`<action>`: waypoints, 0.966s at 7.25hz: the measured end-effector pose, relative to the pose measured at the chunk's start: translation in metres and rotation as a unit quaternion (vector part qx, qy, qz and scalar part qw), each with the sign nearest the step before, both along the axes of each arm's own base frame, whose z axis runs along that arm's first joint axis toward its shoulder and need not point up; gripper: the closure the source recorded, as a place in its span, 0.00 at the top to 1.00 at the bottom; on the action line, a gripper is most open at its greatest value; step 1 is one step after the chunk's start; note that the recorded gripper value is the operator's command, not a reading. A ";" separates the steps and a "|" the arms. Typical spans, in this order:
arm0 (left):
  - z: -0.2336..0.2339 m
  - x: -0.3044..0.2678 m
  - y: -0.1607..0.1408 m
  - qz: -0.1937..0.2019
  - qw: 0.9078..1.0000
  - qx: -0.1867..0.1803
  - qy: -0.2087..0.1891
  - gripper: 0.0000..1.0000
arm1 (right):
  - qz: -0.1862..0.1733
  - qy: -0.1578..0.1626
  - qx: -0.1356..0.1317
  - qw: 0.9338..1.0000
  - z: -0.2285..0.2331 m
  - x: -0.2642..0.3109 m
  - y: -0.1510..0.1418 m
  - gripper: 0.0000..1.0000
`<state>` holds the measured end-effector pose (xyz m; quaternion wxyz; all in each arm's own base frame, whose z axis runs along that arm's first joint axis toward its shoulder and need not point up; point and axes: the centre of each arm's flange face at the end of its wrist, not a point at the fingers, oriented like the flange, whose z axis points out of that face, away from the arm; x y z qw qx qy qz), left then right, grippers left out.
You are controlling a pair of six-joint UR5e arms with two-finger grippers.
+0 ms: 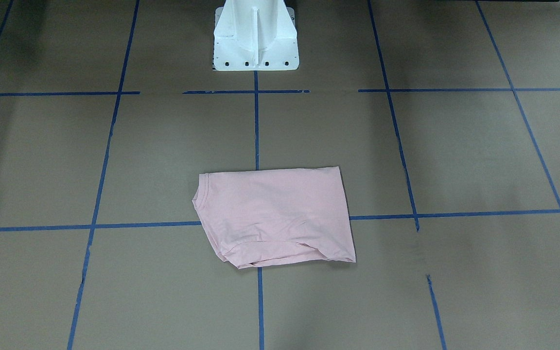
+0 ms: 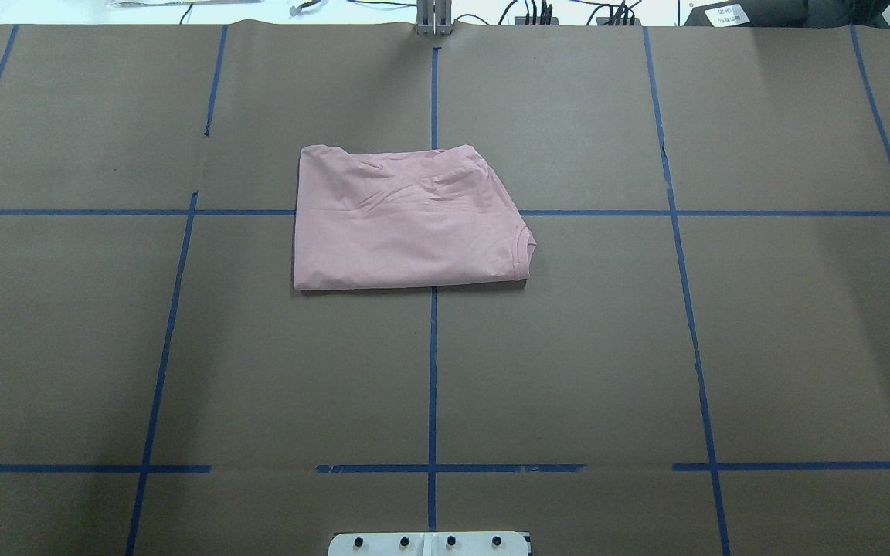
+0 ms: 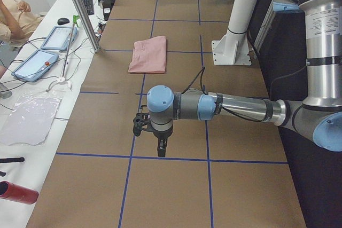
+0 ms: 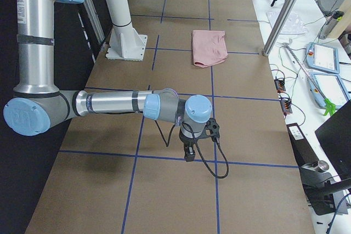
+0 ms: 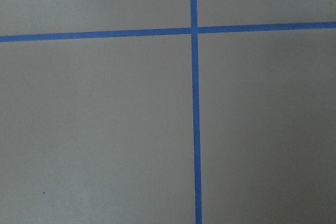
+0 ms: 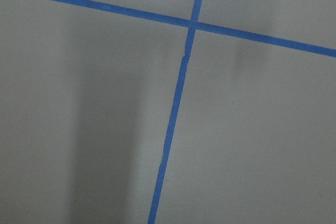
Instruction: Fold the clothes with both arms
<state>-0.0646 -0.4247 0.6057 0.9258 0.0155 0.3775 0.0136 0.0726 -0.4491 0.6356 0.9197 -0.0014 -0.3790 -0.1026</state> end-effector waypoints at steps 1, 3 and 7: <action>-0.002 0.001 -0.001 0.000 1.000 0.003 0.009 1.00 | 0.000 0.000 0.001 1.000 0.000 0.000 0.000 1.00; -0.012 0.002 -0.002 -0.001 1.000 0.023 0.015 1.00 | 0.001 0.000 0.012 1.000 0.002 0.000 0.001 1.00; -0.019 0.002 -0.004 0.000 0.999 0.038 0.014 1.00 | 0.012 0.001 0.015 1.000 -0.003 0.000 -0.001 1.00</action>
